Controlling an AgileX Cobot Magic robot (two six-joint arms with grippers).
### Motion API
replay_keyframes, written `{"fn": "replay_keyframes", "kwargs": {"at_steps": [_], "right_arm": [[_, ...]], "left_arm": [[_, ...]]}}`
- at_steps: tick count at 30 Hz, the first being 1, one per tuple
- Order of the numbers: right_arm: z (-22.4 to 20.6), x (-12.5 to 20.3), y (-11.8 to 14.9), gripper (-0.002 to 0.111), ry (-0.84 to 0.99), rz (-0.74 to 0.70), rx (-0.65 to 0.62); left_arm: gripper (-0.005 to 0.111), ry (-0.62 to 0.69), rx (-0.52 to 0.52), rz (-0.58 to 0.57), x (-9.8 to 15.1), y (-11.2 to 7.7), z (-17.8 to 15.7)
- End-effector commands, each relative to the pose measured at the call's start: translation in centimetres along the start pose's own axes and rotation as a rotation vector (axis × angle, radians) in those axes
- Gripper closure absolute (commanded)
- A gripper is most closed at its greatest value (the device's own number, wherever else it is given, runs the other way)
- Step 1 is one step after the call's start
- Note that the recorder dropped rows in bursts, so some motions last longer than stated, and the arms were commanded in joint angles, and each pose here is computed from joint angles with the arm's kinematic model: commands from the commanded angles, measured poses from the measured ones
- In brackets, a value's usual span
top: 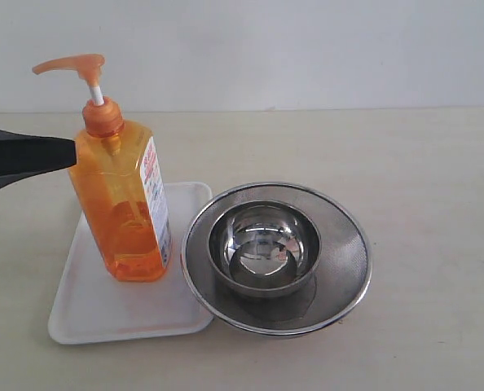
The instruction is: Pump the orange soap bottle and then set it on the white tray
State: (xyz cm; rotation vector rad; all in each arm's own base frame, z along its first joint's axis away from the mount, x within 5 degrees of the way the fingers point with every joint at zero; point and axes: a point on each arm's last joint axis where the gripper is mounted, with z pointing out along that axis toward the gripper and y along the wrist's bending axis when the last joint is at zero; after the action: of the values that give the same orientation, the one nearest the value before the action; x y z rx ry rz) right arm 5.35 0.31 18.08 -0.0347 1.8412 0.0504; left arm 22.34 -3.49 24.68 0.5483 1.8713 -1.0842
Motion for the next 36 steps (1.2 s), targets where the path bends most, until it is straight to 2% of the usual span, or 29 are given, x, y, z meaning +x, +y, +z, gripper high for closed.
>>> {"fn": "replay_keyframes", "kwargs": {"at_steps": [1, 4, 8, 11, 16, 22, 32, 36], "right_arm": [[0.0, -0.2, 0.0, 0.107, -0.017, 0.0, 0.006], [0.0, -0.2, 0.0, 0.107, -0.017, 0.0, 0.006], [0.0, -0.2, 0.0, 0.107, -0.017, 0.0, 0.006], [0.0, -0.2, 0.0, 0.107, -0.017, 0.0, 0.006], [0.0, -0.2, 0.0, 0.107, -0.017, 0.0, 0.006], [0.0, -0.1, 0.0, 0.107, -0.01, 0.0, 0.006], [0.0, -0.1, 0.0, 0.107, -0.008, 0.0, 0.006], [0.0, -0.1, 0.0, 0.107, -0.008, 0.0, 0.006]], "left_arm": [[0.102, -0.11, -0.01, 0.051, 0.5, -3.5, -1.3], [0.102, -0.213, -0.019, 0.115, 0.9, -6.2, -2.3], [0.102, -0.313, -0.018, 0.161, 1.6, -8.9, -3.4], [0.102, -0.343, -0.006, 0.187, 2.3, -10.6, -4.0], [0.102, -0.336, -0.003, 0.326, 3.1, -13.0, -4.7], [0.102, -0.358, -0.001, 0.4, 3.4, -14.3, -5.1], [0.102, -0.361, -0.001, 0.408, 3.4, -14.4, -5.2], [0.102, -0.357, 0.023, 0.435, 3.7, -15.1, -5.2]]}}
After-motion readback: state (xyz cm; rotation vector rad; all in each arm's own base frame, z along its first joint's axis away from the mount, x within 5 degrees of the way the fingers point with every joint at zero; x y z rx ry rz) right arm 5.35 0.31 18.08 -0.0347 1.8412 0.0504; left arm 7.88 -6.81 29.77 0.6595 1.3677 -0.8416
